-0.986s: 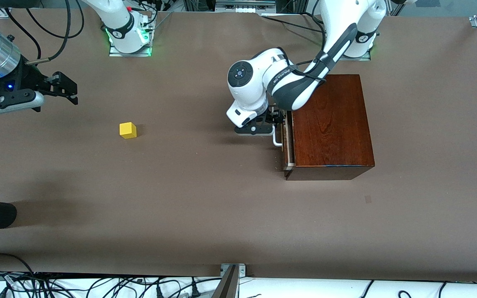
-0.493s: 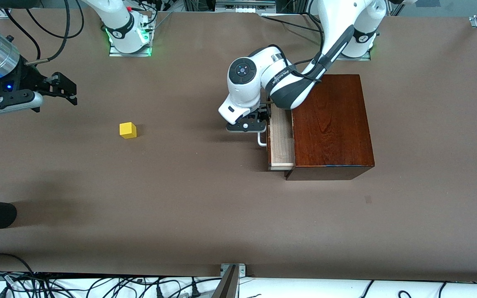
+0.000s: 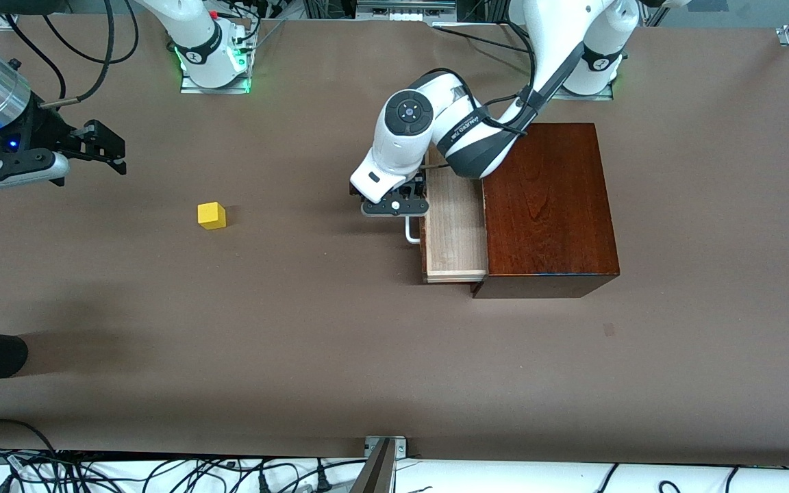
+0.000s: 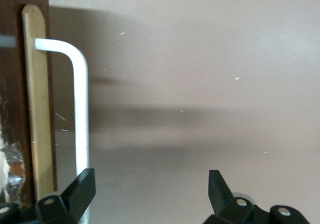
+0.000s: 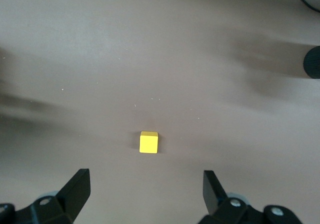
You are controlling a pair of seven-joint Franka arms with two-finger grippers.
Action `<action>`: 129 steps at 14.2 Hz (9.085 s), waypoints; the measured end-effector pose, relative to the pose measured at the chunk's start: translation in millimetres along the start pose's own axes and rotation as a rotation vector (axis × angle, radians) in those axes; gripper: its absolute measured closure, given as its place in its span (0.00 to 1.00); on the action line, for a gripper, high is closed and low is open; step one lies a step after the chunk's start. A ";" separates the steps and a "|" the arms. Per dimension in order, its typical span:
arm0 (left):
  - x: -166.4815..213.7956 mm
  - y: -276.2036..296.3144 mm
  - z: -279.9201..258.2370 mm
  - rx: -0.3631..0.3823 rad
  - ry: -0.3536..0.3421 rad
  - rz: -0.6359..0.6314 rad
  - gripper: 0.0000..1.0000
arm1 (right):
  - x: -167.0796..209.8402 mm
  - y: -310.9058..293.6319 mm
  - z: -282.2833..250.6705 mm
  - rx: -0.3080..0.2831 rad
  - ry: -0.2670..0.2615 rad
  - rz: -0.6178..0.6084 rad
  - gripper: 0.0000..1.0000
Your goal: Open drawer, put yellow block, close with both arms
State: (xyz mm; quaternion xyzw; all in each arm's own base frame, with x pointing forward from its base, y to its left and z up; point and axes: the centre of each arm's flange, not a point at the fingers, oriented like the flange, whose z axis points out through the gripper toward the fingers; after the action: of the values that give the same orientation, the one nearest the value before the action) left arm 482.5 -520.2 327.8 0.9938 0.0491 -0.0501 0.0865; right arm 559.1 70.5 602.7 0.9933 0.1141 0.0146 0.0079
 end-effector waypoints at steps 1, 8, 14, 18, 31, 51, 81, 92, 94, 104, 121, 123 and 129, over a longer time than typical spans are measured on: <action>1.7 2.4 -5.8 -0.010 0.007 -0.001 0.00 | 0.0 0.3 0.1 0.000 0.000 0.001 0.00; 19.5 -47.5 -129.6 0.112 0.021 -0.076 0.00 | 1.1 4.2 3.3 0.000 -0.005 0.008 0.00; 57.5 -161.4 -245.4 0.299 0.002 -0.105 0.00 | 6.4 3.1 19.1 0.000 -0.040 0.042 0.00; 98.4 -254.8 -288.7 0.308 -0.097 0.035 0.00 | 9.9 2.2 58.4 0.003 -0.107 0.050 0.00; 110.1 -453.1 -353.7 0.276 0.103 0.081 0.00 | -36.3 -9.5 304.9 0.029 -0.073 0.089 0.00; 89.5 -433.6 -359.9 0.240 0.130 0.181 0.00 | -82.5 -26.9 413.4 0.032 -0.045 0.189 0.33; 94.2 -429.0 -350.2 0.237 0.109 0.192 0.00 | 18.1 -361.2 104.5 0.038 -0.003 -0.553 0.44; 98.7 -436.0 -345.3 0.236 0.099 0.180 0.00 | 2.3 -539.6 173.8 -0.040 0.043 -1.037 0.44; 98.7 -435.3 -345.2 0.235 0.098 0.181 0.00 | -8.7 -567.0 187.0 -0.067 0.067 -1.087 0.44; 99.0 -437.6 -345.7 0.235 0.099 0.177 0.00 | -12.6 -604.7 236.5 -0.117 0.171 -1.273 0.44; 98.8 -435.2 -347.0 0.235 0.102 0.181 0.00 | 1.3 -594.5 276.4 -0.141 0.135 -1.400 0.44; 98.8 -435.2 -347.0 0.235 0.102 0.181 0.00 | 1.7 -594.4 277.8 -0.141 0.136 -1.400 0.43; 98.9 -435.8 -347.1 0.235 0.102 0.180 0.00 | 8.5 -588.9 274.8 -0.142 0.142 -1.393 0.00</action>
State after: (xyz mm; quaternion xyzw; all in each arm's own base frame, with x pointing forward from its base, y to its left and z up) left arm 565.7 -22.9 584.5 0.9987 -0.0418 0.0031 -0.0287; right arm 442.6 642.5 317.0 0.6828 0.7227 0.0782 0.0728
